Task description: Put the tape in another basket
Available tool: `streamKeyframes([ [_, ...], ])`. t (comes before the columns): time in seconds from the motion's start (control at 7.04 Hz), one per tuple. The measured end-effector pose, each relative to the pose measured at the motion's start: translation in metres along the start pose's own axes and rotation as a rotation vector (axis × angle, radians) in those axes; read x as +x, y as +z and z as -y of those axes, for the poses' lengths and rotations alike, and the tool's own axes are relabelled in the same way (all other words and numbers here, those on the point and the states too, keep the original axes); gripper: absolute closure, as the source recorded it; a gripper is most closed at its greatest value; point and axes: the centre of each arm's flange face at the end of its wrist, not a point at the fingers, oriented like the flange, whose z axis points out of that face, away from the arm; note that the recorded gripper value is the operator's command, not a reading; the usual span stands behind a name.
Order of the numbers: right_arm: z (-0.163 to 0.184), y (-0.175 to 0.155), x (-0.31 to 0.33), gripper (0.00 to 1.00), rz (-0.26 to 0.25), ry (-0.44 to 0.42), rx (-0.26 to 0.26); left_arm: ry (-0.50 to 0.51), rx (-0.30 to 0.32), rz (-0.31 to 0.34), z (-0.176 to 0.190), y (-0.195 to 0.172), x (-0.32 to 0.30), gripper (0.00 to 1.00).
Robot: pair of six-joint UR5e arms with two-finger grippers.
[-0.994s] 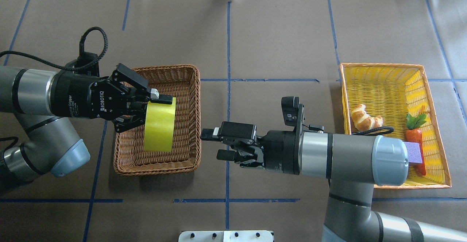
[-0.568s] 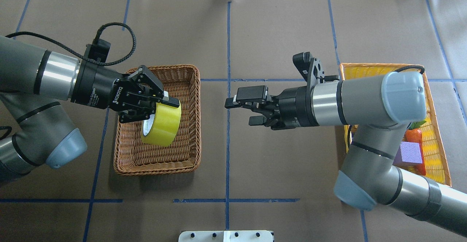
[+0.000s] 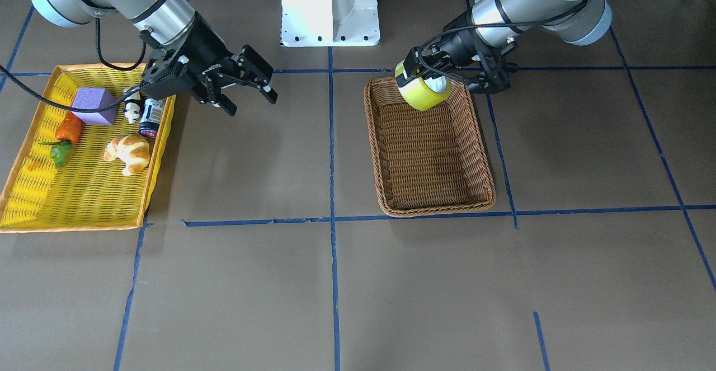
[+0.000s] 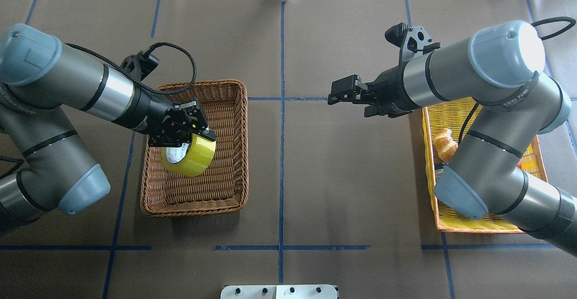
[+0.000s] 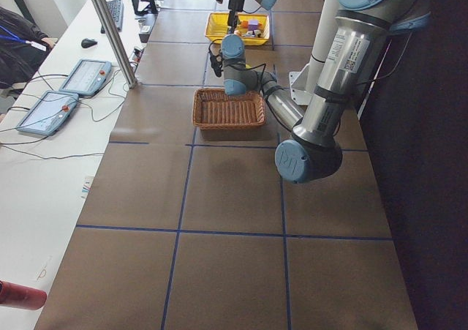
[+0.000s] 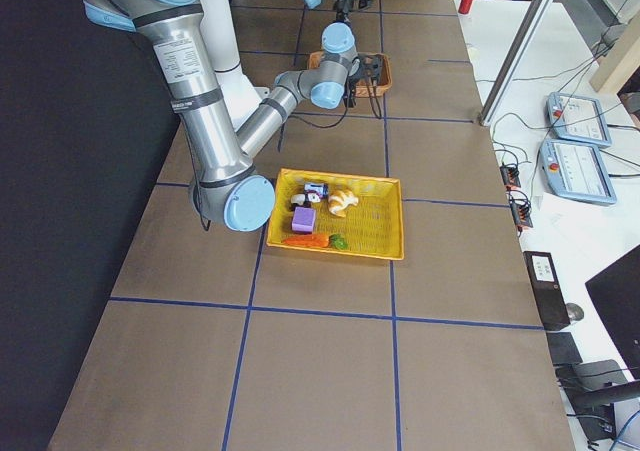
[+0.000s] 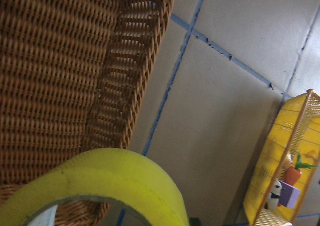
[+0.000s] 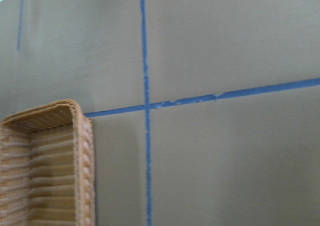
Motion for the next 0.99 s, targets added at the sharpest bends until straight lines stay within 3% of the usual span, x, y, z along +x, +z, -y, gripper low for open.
streamKeyframes([
  [0.28, 0.030, -0.016, 0.031, 0.00, -0.181, -0.129, -0.030, 0.095, 0.080, 0.221, -0.009, 0.060, -0.004, 1.00],
  [0.43, 0.044, -0.028, 0.047, 0.00, -0.223, -0.166, -0.050, 0.131, 0.097, 0.297, -0.012, 0.075, -0.002, 1.00],
  [0.99, 0.069, -0.048, 0.087, 0.00, -0.279, -0.218, -0.080, 0.238, 0.167, 0.418, 0.012, 0.106, -0.007, 1.00],
])
